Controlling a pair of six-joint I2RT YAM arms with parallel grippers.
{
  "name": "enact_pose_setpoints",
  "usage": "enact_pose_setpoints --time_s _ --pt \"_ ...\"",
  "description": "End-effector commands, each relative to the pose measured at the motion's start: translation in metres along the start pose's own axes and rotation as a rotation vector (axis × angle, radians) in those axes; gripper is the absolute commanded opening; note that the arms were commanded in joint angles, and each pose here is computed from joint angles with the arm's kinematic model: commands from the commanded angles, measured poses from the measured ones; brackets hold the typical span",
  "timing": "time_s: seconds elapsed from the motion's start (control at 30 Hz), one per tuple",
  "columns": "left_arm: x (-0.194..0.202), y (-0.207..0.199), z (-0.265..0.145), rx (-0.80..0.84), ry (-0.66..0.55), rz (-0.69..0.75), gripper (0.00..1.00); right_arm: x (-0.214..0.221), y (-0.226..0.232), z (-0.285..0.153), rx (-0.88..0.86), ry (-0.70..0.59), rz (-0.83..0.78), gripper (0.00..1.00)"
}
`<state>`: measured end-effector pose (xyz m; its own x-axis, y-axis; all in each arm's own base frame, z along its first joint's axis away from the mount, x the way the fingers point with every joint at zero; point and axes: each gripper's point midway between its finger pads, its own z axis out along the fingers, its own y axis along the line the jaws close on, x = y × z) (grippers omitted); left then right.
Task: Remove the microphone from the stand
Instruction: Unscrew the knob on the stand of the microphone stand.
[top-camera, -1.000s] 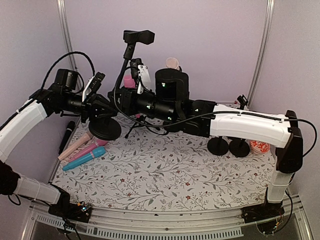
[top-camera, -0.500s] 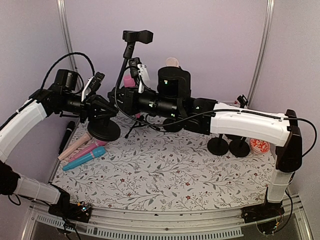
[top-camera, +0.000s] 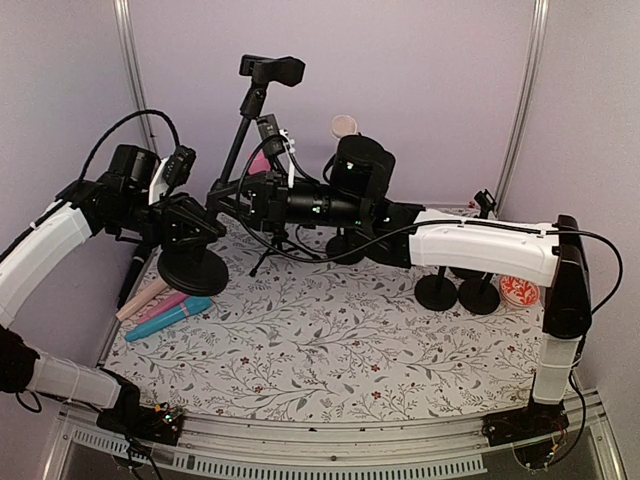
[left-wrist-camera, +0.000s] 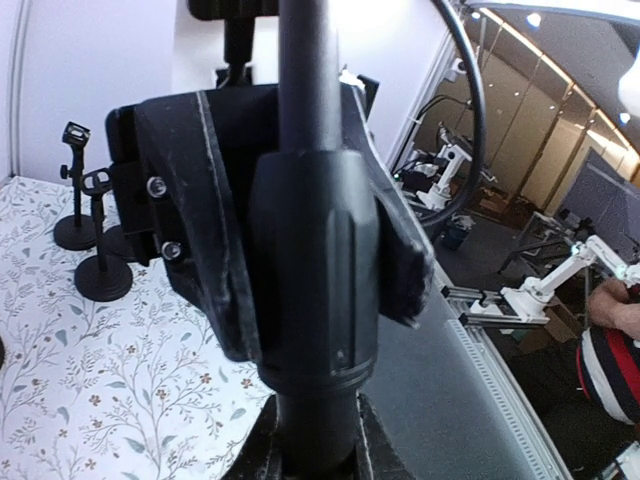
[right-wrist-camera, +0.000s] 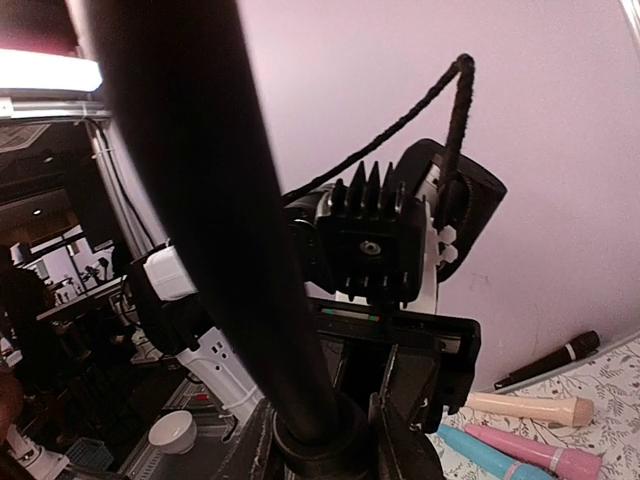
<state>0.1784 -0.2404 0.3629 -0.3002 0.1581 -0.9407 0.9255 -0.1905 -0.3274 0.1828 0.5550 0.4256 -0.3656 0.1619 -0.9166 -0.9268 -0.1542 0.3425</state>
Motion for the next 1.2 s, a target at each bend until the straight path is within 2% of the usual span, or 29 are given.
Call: enact_pose_setpoints --time_s 0.0,0.33,0.5,0.53,0.63,0.67,0.73,0.83,0.93,1.07,1.17 --pt "-0.002 -0.022 0.007 0.137 -0.043 0.08 0.0 -0.032 0.091 -0.01 -0.446 -0.057 -0.06 0.0" --pt "-0.003 -0.026 0.008 0.179 -0.055 0.063 0.0 -0.019 0.11 -0.019 -0.65 0.03 -0.055 0.0" --pt "-0.004 -0.026 0.008 0.18 -0.055 0.066 0.0 -0.017 0.103 -0.018 -0.634 0.04 -0.012 0.01" --pt "-0.005 -0.025 0.009 0.175 -0.052 0.071 0.0 -0.02 0.097 -0.016 -0.599 0.027 0.002 0.13" --pt "-0.007 -0.021 0.009 0.14 -0.039 0.092 0.0 -0.027 0.067 -0.012 -0.42 -0.017 0.057 0.6" --pt "-0.008 -0.019 0.008 0.123 -0.034 0.102 0.0 -0.03 0.056 -0.012 -0.34 -0.041 0.055 0.72" --pt "-0.009 -0.014 0.008 0.083 -0.018 0.124 0.0 -0.03 0.029 -0.011 -0.159 -0.062 0.076 0.85" --pt "-0.01 -0.004 0.007 0.019 0.007 0.151 0.0 -0.026 -0.019 -0.02 0.148 -0.084 0.107 0.87" --pt "-0.009 0.012 0.005 -0.079 0.044 0.175 0.0 -0.013 -0.043 -0.034 0.355 -0.073 0.122 0.85" --pt "-0.008 0.028 0.003 -0.164 0.068 0.177 0.0 -0.005 -0.049 -0.038 0.51 -0.041 0.081 0.82" --pt "-0.011 0.036 0.002 -0.2 0.069 0.177 0.0 -0.005 -0.051 -0.034 0.539 -0.038 0.078 0.77"
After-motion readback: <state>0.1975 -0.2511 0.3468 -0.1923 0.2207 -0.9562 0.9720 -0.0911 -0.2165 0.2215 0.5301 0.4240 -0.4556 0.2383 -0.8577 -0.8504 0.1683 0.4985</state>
